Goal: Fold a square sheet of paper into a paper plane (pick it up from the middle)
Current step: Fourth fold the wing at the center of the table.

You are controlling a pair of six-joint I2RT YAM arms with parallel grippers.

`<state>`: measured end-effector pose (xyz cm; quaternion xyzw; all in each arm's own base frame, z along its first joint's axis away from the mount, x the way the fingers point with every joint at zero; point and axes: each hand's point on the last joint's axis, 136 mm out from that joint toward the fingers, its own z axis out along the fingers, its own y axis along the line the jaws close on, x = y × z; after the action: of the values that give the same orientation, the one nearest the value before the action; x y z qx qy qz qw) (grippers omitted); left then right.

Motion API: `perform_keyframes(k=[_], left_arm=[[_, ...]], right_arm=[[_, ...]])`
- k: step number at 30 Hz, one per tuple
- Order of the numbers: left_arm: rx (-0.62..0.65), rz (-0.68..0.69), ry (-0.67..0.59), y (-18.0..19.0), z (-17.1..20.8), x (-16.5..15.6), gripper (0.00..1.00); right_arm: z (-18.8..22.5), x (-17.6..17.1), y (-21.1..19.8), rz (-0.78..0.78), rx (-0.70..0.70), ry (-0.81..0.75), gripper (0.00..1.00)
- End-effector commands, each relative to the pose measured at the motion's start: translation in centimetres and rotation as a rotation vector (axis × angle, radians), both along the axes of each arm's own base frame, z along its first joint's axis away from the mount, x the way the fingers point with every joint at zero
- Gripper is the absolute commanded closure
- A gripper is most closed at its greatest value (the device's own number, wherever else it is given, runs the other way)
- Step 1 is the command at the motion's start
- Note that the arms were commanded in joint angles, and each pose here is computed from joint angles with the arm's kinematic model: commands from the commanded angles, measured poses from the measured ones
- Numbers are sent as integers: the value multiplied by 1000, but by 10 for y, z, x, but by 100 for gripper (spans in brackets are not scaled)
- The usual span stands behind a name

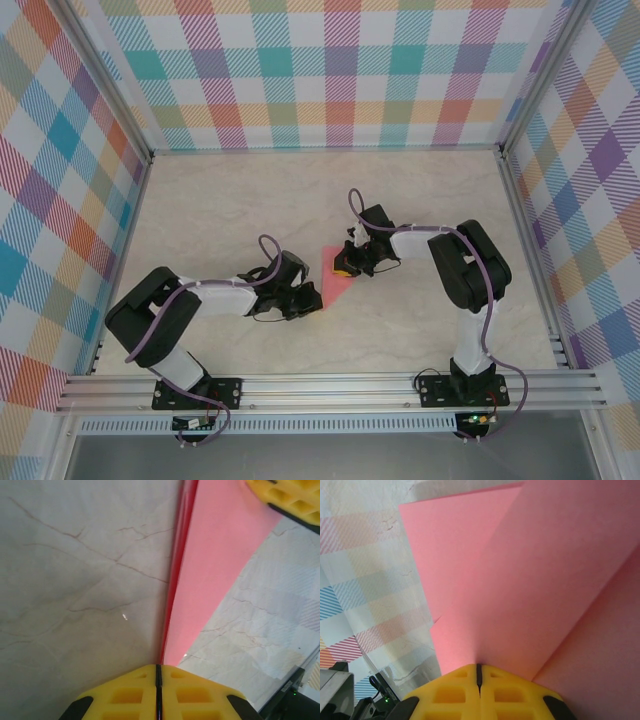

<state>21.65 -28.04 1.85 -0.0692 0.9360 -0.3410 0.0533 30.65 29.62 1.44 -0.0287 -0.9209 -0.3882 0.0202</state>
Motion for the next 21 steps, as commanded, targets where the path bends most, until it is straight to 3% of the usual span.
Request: perform_keyframes(k=[1, 10, 21], left_arm=[[74, -11, 33, 12, -9, -11, 91], [36, 17, -80, 11, 30, 3, 79], [-66, 2, -108, -18, 34, 20, 85]], right_arm=[[-58, -22, -30, -51, -204, 120, 96], [-59, -22, -31, -52, -208, 121, 96], [-61, -23, -31, -54, -209, 125, 96]])
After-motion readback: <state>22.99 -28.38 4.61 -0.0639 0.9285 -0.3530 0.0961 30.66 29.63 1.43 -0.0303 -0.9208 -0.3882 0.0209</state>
